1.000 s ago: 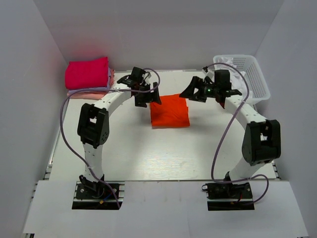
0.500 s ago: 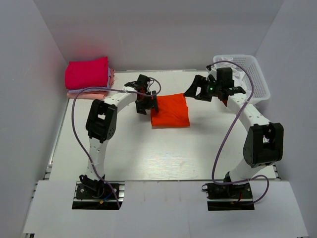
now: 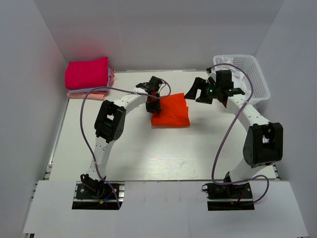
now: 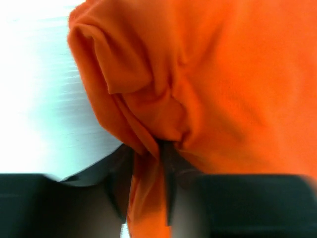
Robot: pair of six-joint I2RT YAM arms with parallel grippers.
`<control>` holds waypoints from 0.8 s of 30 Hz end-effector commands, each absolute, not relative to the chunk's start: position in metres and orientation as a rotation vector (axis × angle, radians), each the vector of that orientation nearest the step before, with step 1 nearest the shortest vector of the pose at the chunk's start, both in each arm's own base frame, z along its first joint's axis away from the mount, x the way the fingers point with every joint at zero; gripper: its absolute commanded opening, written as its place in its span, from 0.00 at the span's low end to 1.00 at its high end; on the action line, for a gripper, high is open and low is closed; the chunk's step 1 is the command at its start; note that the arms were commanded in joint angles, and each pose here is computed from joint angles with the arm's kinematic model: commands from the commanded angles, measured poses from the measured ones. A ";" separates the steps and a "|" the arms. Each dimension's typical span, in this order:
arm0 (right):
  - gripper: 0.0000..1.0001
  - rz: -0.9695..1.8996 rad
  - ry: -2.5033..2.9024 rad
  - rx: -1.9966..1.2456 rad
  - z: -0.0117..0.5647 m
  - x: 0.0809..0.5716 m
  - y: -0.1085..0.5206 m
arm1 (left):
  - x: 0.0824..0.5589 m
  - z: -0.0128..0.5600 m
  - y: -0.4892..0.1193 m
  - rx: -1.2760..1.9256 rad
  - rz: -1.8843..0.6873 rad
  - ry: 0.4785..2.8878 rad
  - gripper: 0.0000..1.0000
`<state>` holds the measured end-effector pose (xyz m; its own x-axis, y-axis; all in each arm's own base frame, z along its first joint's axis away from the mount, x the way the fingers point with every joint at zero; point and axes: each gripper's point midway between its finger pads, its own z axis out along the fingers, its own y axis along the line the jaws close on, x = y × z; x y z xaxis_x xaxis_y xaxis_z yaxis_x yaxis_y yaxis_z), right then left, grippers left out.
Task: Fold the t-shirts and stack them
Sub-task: Put the neatly folded tshirt into the corner of the board with the left arm
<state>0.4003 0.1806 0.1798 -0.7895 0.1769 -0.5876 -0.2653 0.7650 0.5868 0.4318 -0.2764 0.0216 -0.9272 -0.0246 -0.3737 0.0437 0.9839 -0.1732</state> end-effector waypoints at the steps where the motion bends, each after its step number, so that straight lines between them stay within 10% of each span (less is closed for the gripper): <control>1: 0.91 0.861 2.273 -0.071 0.192 0.400 0.175 | 0.395 -0.032 -0.271 0.059 -0.192 2.903 0.33; 4: 0.91 0.842 2.285 -0.064 0.187 0.400 0.171 | 0.398 -0.032 -0.272 0.076 -0.195 2.896 0.00; 24: 0.91 0.763 2.206 -0.058 0.206 0.413 0.159 | 0.526 0.222 -0.213 0.492 0.001 2.169 0.00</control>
